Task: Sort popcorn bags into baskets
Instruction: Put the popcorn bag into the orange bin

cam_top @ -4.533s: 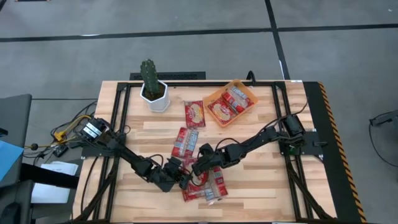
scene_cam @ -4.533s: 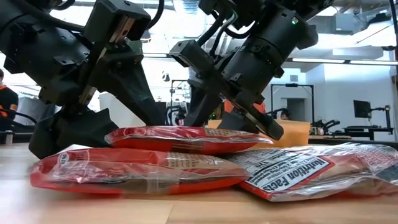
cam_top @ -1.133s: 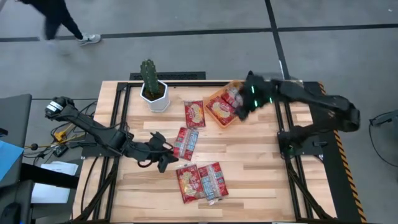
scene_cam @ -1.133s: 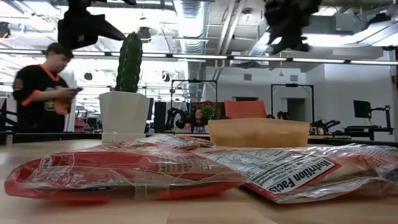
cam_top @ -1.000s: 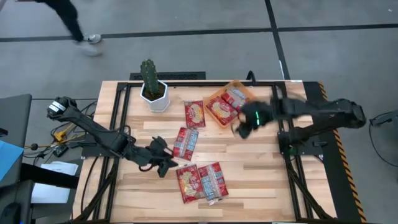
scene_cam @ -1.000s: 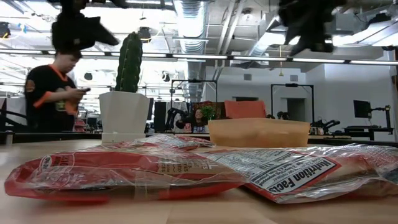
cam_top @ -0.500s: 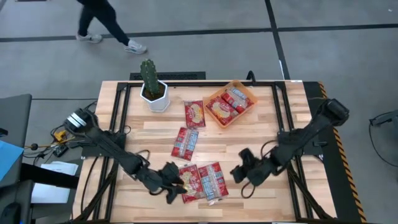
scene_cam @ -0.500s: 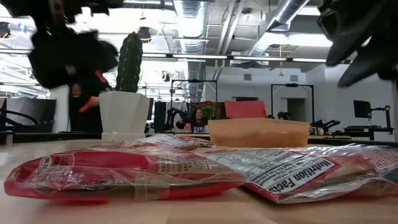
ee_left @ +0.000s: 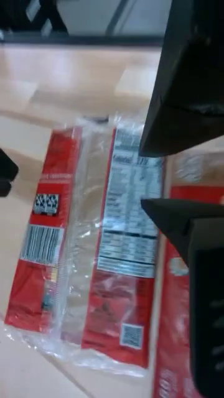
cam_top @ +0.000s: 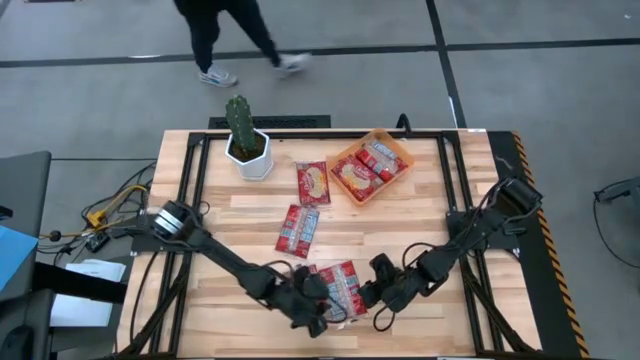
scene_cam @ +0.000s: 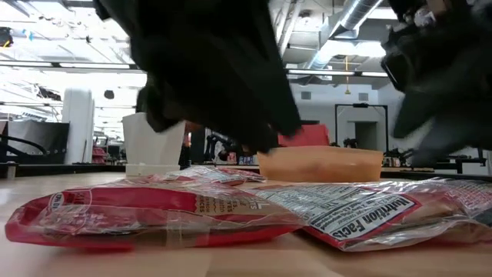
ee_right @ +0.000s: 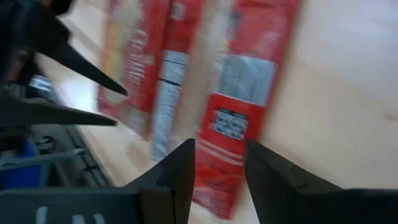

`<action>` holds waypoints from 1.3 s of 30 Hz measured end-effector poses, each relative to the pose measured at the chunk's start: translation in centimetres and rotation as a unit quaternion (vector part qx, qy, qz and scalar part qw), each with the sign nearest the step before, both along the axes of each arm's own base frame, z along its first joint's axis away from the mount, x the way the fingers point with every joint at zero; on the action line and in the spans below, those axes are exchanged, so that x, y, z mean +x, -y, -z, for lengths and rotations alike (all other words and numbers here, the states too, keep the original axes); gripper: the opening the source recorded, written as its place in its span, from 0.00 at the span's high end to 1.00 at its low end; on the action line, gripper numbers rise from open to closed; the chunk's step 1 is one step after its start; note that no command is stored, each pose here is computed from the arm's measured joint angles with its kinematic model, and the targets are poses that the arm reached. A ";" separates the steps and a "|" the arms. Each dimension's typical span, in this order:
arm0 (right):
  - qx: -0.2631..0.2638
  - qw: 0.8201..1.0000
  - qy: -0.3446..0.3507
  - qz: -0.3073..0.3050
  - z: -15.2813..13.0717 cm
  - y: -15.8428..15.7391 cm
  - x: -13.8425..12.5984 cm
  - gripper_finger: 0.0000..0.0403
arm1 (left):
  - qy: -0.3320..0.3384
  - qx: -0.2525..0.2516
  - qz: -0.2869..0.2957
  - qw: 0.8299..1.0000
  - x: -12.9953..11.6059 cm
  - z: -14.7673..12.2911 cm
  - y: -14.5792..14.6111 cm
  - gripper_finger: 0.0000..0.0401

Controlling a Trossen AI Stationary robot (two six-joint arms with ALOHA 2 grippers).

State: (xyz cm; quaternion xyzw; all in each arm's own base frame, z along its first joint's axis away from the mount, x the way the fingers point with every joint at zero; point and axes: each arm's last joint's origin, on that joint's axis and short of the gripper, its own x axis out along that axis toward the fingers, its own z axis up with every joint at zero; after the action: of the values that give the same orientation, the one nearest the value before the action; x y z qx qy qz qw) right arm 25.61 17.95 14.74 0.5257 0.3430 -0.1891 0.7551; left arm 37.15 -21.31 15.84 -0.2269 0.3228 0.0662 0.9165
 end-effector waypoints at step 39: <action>-0.036 0.998 -0.016 -0.042 3.7 0.8 2.1 0.70 | -0.077 0.001 -0.002 0.997 2.4 4.7 -2.2 0.97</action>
State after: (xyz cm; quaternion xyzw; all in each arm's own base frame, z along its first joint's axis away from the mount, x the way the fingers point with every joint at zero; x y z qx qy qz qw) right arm 27.71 17.20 11.01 0.4804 0.3702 -0.1774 0.7750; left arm 39.53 -19.08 11.16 -0.2211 0.3918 0.0855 0.8890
